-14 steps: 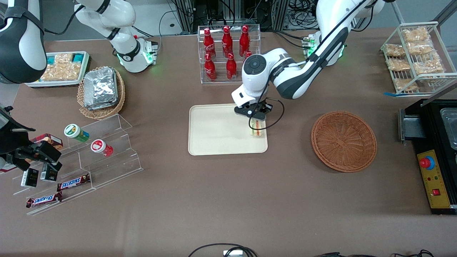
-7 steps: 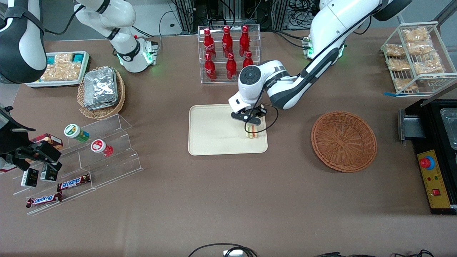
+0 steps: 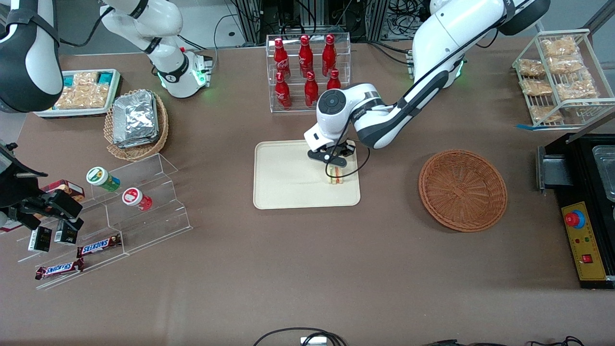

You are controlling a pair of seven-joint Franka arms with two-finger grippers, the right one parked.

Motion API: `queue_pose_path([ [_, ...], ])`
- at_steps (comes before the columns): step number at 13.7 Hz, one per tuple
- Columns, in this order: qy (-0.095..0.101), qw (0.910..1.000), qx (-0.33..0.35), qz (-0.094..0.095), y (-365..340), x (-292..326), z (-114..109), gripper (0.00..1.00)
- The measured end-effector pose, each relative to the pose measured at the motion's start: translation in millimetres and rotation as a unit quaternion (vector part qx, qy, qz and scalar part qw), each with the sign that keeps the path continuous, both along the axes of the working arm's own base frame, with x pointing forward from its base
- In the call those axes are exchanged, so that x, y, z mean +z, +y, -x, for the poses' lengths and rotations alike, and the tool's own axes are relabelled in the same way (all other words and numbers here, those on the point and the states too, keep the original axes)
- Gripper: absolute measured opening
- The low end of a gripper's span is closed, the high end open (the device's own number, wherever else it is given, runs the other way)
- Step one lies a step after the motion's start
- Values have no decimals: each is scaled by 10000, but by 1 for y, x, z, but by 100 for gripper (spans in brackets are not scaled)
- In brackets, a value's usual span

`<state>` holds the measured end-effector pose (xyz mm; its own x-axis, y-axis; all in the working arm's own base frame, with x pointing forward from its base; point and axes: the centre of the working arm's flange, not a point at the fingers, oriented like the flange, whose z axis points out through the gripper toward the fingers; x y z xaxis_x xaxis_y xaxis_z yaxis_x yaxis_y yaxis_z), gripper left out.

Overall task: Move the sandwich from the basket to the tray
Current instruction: 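Lower the held sandwich onto the cream tray, then open the left gripper to release the sandwich upright on the tray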

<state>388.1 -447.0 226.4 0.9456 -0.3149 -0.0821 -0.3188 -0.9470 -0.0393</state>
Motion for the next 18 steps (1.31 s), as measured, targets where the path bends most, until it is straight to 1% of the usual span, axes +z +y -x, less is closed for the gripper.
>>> queue_pose_path([
  [1, 10, 10000, 17, -2, 0, -1, 0, 20],
  [2, 19, 10000, 41, -4, 0, -2, 0, 26],
  [4, -6, 10000, 43, -24, 0, -4, 1, 45],
  [6, -43, 10000, 66, -56, 0, -8, 1, 68],
  [7, -43, 9999, 75, -62, 0, -9, 1, 77],
  [9, -59, 9999, 124, -45, 0, -8, -2, 97],
  [10, -98, 9998, 171, -8, -2, -4, -6, 99],
  [13, -259, 9988, 406, 103, -5, 15, -30, 99],
  [15, -373, 9964, 760, 68, -4, 32, -51, 99],
  [18, -521, 9899, 1316, -82, 18, 63, -100, 99],
])
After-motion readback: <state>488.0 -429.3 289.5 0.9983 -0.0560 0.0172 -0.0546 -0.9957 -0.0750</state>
